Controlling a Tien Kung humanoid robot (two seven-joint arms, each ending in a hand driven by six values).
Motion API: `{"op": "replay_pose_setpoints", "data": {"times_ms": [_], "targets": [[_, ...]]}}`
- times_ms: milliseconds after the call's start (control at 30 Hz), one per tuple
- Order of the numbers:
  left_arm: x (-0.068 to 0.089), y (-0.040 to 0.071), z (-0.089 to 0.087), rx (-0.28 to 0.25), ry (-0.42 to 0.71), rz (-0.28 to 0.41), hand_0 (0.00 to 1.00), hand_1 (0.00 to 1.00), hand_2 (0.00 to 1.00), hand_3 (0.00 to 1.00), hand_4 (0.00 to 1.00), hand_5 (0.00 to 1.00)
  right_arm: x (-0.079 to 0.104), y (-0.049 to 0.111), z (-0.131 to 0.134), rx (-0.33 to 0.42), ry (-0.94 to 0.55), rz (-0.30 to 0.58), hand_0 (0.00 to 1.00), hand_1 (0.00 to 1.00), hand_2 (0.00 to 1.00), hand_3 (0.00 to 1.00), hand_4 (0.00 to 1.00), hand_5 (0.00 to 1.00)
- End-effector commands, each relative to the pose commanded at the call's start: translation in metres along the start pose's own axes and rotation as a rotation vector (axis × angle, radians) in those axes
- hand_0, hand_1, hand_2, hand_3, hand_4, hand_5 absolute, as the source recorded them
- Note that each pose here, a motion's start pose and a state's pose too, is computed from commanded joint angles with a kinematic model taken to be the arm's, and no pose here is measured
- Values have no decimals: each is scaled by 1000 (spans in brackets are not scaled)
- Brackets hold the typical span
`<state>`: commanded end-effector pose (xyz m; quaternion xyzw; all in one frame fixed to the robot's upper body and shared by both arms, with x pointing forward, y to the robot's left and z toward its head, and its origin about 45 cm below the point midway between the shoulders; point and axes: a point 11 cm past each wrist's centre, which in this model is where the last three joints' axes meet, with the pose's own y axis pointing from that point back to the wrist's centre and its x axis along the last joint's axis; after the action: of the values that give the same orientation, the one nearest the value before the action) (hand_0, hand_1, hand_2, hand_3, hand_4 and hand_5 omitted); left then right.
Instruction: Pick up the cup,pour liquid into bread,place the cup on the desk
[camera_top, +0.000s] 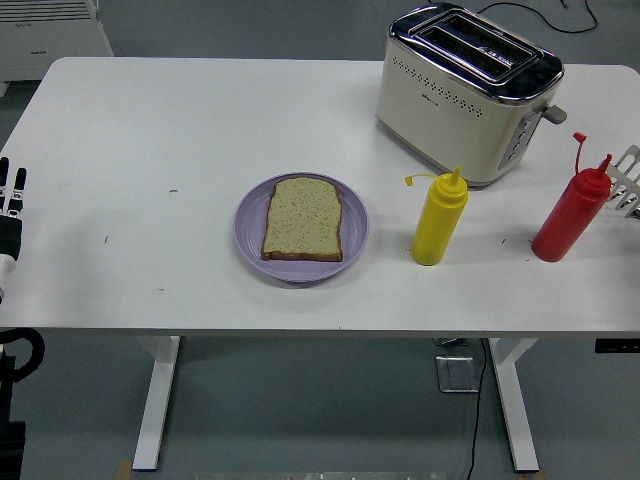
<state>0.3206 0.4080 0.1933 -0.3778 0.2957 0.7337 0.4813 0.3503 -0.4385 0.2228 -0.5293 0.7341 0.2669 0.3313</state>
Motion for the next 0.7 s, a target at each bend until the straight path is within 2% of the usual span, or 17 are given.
{"op": "replay_pose_setpoints", "data": {"times_ms": [700], "targets": [[-5, -3, 6, -19, 8, -13, 789, 754, 749, 685, 563, 998, -2, -1, -4, 10, -18, -5, 766, 698, 727, 763, 629, 776]]}}
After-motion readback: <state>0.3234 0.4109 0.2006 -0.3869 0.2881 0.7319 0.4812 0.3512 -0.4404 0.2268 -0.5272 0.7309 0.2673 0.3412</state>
